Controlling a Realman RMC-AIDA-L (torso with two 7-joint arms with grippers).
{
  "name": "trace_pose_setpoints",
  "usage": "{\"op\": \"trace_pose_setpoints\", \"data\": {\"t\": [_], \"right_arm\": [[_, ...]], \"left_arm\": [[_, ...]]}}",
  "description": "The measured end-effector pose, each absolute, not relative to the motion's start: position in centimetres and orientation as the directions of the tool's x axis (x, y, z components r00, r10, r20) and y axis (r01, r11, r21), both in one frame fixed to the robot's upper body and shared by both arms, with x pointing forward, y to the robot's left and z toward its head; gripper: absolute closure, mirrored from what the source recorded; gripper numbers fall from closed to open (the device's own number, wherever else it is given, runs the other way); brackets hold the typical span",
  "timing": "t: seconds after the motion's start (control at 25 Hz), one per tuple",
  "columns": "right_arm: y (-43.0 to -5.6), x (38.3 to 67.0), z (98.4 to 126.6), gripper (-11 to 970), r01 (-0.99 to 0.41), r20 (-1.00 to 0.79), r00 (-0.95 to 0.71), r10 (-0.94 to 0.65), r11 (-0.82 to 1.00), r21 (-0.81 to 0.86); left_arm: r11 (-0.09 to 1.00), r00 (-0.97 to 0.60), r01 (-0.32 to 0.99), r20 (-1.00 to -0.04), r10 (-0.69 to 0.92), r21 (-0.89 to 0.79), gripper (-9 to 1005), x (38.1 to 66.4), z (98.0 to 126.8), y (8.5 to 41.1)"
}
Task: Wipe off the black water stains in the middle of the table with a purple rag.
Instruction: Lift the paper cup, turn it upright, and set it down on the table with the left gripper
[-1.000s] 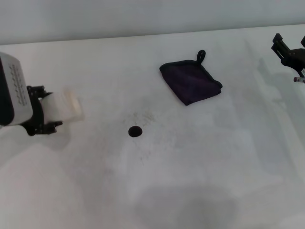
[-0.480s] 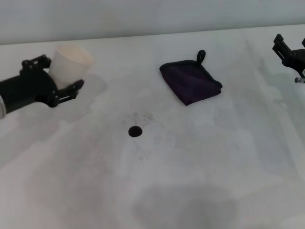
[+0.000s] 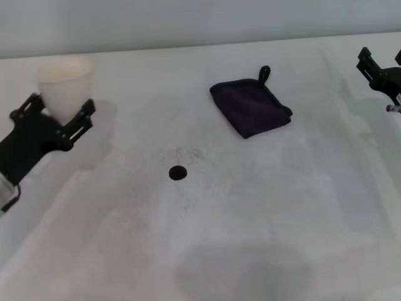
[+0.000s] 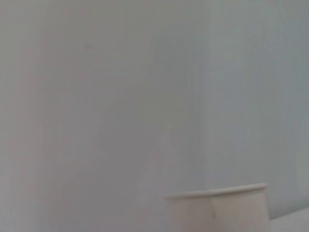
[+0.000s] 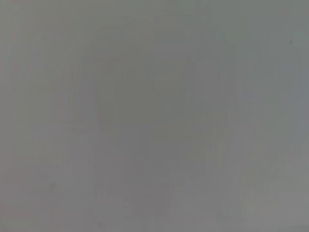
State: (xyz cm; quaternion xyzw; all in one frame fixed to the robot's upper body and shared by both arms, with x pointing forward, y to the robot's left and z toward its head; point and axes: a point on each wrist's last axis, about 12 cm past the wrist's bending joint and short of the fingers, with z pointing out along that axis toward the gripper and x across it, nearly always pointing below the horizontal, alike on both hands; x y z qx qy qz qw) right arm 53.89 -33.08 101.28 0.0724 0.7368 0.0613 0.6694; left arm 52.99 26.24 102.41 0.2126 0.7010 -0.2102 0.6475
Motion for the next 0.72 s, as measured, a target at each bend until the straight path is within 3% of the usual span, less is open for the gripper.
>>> {"op": "trace_pose_setpoints", "data": {"t": [0.32, 0.72], "right_arm": [[-32.4, 54.2, 101.4, 87, 0.004, -0.972, -0.096, 0.214, 0.977, 0.215], [-32.4, 54.2, 101.4, 87, 0.001, -0.969, -0.099, 0.226, 0.974, 0.227]], "left_arm": [[0.861, -0.216, 0.487, -0.975, -0.046, -0.148, 256, 50.7, 99.7, 26.2], [0.899, -0.257, 0.432, -0.965, 0.045, -0.073, 256, 50.9, 98.7, 27.3]]}}
